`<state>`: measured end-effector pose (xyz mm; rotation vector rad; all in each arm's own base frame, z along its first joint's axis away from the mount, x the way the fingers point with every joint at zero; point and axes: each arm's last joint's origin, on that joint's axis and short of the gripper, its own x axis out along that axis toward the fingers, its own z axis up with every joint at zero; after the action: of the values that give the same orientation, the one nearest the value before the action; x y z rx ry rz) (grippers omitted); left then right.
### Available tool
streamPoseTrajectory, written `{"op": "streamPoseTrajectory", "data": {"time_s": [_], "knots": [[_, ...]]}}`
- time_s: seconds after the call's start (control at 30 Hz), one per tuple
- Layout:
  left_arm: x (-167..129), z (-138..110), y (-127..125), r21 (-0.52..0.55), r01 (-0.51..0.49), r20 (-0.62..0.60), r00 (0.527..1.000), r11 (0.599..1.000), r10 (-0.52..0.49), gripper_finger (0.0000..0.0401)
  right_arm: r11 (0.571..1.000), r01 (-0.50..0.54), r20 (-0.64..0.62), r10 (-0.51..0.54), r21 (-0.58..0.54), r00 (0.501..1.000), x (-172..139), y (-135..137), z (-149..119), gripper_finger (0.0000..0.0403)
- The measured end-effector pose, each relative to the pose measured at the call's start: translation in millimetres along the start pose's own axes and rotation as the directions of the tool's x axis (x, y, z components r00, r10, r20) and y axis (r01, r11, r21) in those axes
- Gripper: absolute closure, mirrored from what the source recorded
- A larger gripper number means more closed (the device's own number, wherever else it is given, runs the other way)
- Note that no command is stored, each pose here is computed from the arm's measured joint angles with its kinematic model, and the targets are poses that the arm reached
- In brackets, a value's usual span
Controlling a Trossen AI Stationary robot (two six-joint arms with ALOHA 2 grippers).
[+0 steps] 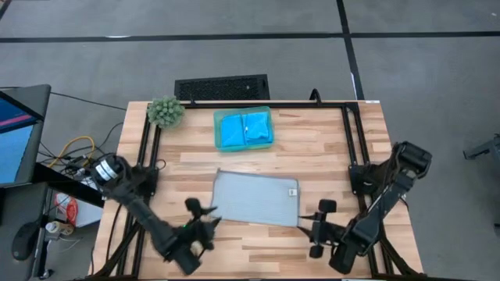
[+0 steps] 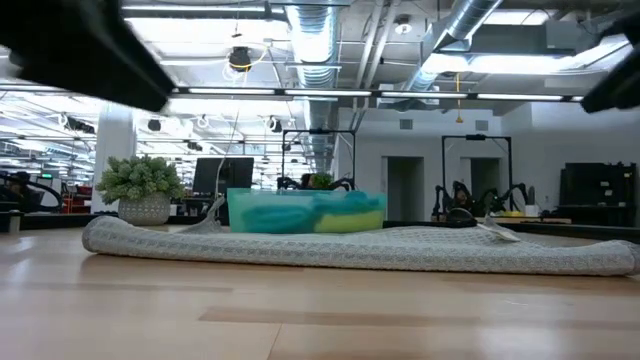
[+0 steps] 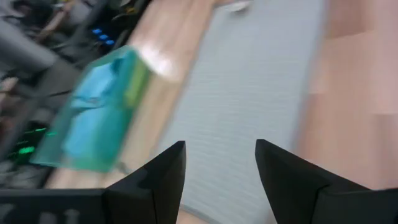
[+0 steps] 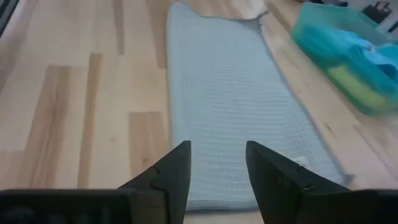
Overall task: Fold microfiber towels
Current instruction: Fold the gray microfiber towel
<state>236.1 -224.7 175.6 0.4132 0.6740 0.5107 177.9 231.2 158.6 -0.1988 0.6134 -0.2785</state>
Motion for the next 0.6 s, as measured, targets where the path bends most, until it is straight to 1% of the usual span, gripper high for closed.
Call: {"op": "streamPoseTrajectory", "data": {"time_s": [0.13,0.17,0.2,0.23,0.27,0.3,0.33,0.37,0.4,0.43,0.47,0.5,0.53,0.57,0.6], "knots": [[-22.1,-7.8,-10.7,-0.042,0.082,0.028,0.996,0.996,-0.081,0.0213,0.999,0.003,-0.017,-0.004,-0.047,1.0,13.1,14.4,-15.4,0.0231],[-22.7,-8.7,-11.8,-0.063,0.106,0.002,0.994,0.992,-0.106,0.0213,0.999,0.002,-0.03,-0.003,-0.044,1.0,16.3,16.1,-17.9,0.0231],[-21.4,-9.9,-12.5,-0.095,0.144,-0.062,0.987,0.985,-0.15,0.0214,0.999,-0.003,-0.045,0.002,-0.037,0.999,19.0,17.5,-19.7,0.0232],[-18.1,-10.4,-13.2,-0.132,0.191,-0.154,0.965,0.973,-0.211,0.0214,1.0,-0.016,-0.063,0.015,-0.025,0.998,21.3,19.0,-20.9,0.0232],[-14.8,-9.8,-14.5,-0.17,0.254,-0.262,0.92,0.952,-0.292,0.0214,0.999,-0.037,-0.081,0.036,-0.01,0.996,21.8,20.6,-20.7,0.0233],[-12.7,-8.4,-16.9,-0.209,0.33,-0.356,0.851,0.92,-0.386,0.0214,0.998,-0.058,-0.094,0.057,0.0,0.994,21.4,22.4,-19.0,0.0233],[-11.9,-6.2,-20.9,-0.247,0.414,-0.409,0.775,0.876,-0.481,0.0214,0.997,-0.079,-0.101,0.079,0.005,0.992,20.2,24.5,-15.8,0.0233],[-11.6,-1.5,-25.5,-0.272,0.491,-0.41,0.719,0.827,-0.562,0.0214,0.995,-0.095,-0.102,0.095,0.004,0.99,18.3,25.6,-12.2,0.0233],[-13.6,6.1,-30.9,-0.283,0.566,-0.364,0.684,0.775,-0.632,0.0214,0.995,-0.105,-0.095,0.104,-0.001,0.99,15.8,26.0,-8.3,0.0233],[-18.5,15.8,-36.3,-0.274,0.637,-0.276,0.666,0.721,-0.693,0.0214,0.994,-0.111,-0.08,0.11,-0.005,0.991,13.3,26.6,-3.4,0.0233],[-27.1,28.4,-40.0,-0.24,0.708,-0.148,0.649,0.664,-0.746,0.0214,0.993,-0.117,-0.063,0.117,-0.009,0.991,10.5,26.5,1.6,0.0233],[-34.0,41.9,-39.3,-0.199,0.754,-0.024,0.634,0.625,-0.773,0.0214,0.993,-0.12,-0.044,0.12,-0.015,0.992,7.8,25.5,6.2,0.0233],[-41.7,53.4,-36.0,-0.148,0.778,0.084,0.625,0.611,-0.776,0.0214,0.992,-0.125,-0.025,0.125,-0.015,0.992,5.2,24.1,10.6,0.0233],[-49.6,61.0,-30.7,-0.102,0.771,0.168,0.637,0.629,-0.753,0.0214,0.992,-0.127,-0.009,0.127,-0.015,0.992,3.3,22.8,14.2,0.0233],[-54.9,64.1,-23.9,-0.07,0.741,0.218,0.665,0.668,-0.714,0.0214,0.992,-0.122,0.005,0.122,-0.022,0.993,1.8,21.4,16.4,0.0233]]}}
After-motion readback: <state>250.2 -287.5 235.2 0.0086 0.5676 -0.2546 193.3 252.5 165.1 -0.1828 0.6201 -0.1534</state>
